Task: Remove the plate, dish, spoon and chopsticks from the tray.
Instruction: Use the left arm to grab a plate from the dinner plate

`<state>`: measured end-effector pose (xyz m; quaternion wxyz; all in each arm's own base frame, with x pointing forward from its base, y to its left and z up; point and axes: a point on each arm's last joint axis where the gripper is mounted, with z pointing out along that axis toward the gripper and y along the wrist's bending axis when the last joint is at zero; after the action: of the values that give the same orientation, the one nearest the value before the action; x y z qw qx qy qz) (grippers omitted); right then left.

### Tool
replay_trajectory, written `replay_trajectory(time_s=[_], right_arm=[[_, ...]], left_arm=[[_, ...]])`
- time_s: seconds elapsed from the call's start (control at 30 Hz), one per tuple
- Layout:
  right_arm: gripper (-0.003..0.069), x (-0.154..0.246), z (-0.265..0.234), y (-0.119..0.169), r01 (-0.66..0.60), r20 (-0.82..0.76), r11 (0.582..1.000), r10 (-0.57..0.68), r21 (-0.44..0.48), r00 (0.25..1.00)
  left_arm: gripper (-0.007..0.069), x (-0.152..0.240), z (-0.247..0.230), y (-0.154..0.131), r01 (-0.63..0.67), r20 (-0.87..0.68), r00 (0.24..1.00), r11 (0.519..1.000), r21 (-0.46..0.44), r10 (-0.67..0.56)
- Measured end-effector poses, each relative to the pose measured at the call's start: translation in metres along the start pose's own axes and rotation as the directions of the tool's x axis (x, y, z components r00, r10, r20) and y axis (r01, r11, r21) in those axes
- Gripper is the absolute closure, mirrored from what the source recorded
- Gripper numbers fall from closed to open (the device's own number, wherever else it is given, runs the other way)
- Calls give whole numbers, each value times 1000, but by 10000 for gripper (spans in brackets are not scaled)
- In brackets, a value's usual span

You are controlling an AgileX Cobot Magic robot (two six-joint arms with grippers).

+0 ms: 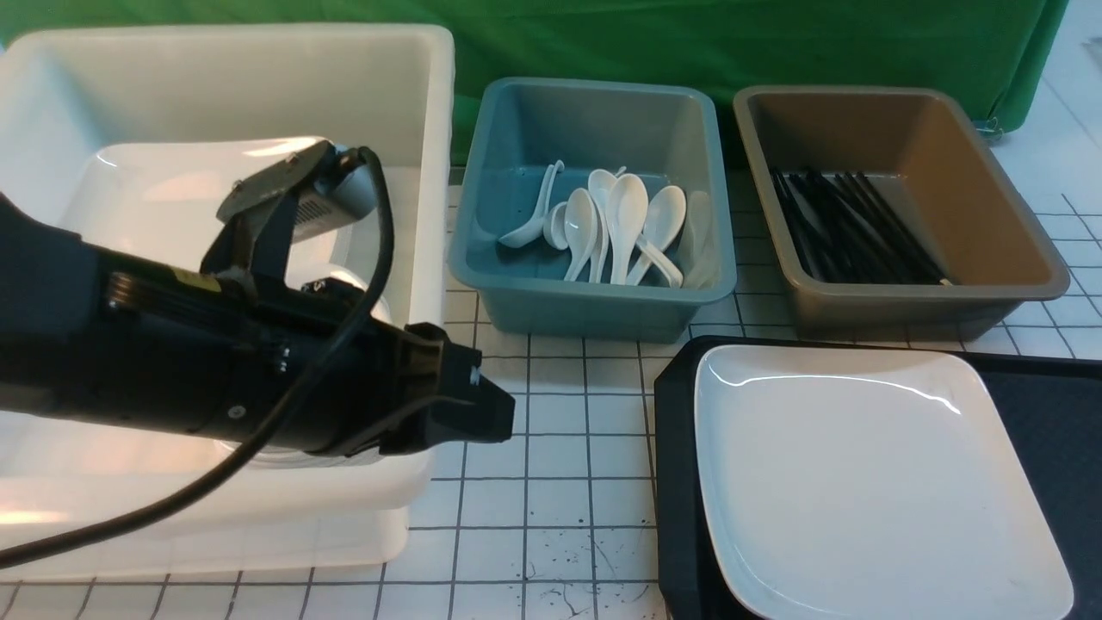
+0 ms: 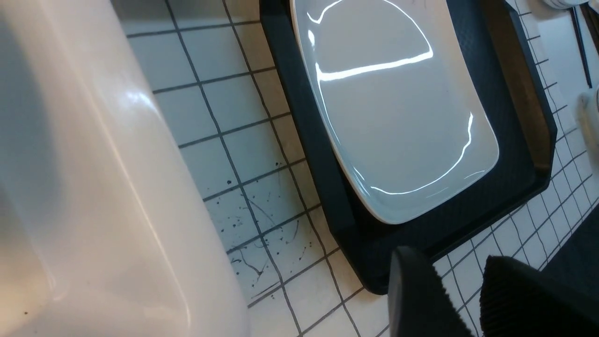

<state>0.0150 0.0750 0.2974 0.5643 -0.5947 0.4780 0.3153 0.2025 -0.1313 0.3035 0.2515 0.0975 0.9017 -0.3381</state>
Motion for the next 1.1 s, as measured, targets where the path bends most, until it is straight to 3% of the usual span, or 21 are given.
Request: replay_trajectory(time_s=[0.2,0.37,0.47,0.57,0.6,0.67,0.8,1.1], right_arm=[[477,7,-1,-7,206,-95,977,-200,61,975],[474,7,-1,-10,177,-98,980,-168,89,981],[482,8,-1,-10,83,-96,991,-73,103,993],[486,15,0,-10,93,-144,990,-77,109,987],[486,17,0,-10,116,-162,987,-98,109,982],[485,23,1,-11,301,-211,948,-276,98,938],[484,18,3,-10,374,-152,922,-358,98,921],[657,12,4,-6,307,-74,947,-301,92,951]], left_arm=[[409,0,0,0,7,2,1000,1000,0,-7],[407,-1,0,0,7,11,1000,1000,-3,-7],[407,-1,0,0,7,15,1000,1000,-4,-7],[407,-1,0,0,11,16,1000,1000,-2,-11],[407,-1,0,0,11,16,1000,1000,-2,-11],[407,-2,0,0,12,23,1000,1000,-3,-12],[405,-3,0,1,15,38,999,1000,-6,-15],[398,-4,0,1,61,42,997,998,-4,-61]])
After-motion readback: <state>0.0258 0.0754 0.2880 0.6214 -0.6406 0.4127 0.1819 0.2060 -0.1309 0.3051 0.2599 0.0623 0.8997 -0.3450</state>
